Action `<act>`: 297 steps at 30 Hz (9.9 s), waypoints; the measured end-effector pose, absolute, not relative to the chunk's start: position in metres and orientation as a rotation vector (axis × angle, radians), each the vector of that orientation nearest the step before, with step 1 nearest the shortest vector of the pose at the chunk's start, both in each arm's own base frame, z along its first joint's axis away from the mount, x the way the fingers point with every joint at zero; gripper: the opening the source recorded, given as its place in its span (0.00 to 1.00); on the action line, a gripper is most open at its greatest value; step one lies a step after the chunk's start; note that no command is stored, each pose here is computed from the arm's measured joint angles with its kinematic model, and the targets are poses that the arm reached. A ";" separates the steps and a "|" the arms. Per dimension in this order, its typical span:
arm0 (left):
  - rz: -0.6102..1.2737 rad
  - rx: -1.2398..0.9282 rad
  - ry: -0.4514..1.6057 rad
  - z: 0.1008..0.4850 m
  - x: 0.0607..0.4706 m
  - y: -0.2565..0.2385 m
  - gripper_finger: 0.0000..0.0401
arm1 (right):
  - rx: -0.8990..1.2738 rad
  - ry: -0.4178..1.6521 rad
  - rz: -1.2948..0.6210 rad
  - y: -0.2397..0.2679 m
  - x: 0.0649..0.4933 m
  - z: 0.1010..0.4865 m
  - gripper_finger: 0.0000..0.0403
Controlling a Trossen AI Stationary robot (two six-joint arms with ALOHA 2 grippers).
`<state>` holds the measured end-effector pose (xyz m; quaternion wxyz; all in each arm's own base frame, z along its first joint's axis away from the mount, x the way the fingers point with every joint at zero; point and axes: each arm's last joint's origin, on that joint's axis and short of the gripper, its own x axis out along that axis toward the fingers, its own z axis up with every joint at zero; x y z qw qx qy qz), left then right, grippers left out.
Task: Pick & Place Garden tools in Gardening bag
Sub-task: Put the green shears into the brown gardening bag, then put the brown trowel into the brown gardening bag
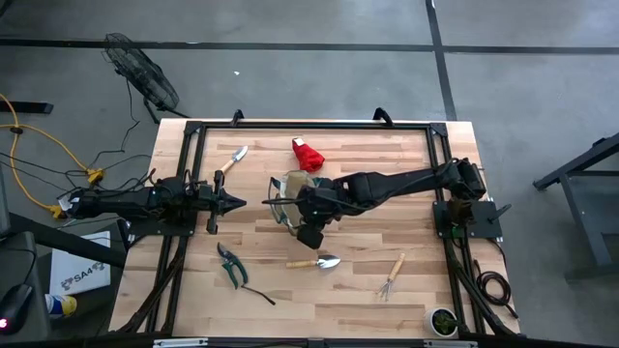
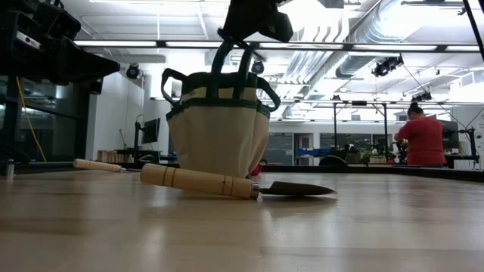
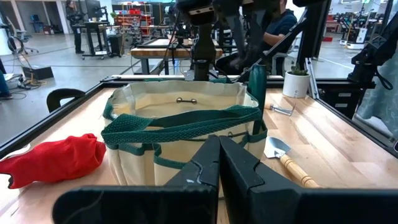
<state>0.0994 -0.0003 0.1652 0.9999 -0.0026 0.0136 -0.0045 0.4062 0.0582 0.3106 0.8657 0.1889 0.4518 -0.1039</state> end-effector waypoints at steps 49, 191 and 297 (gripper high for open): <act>-0.009 -0.005 0.027 0.165 0.099 0.000 0.00 | 0.329 0.958 -0.033 0.058 0.393 0.309 0.01; -0.009 -0.005 0.027 0.165 0.099 0.000 0.00 | 0.069 0.944 0.017 0.155 0.438 0.129 0.28; -0.009 -0.005 0.027 0.165 0.099 0.000 0.00 | 0.254 -0.372 -0.087 -0.072 0.329 0.193 0.15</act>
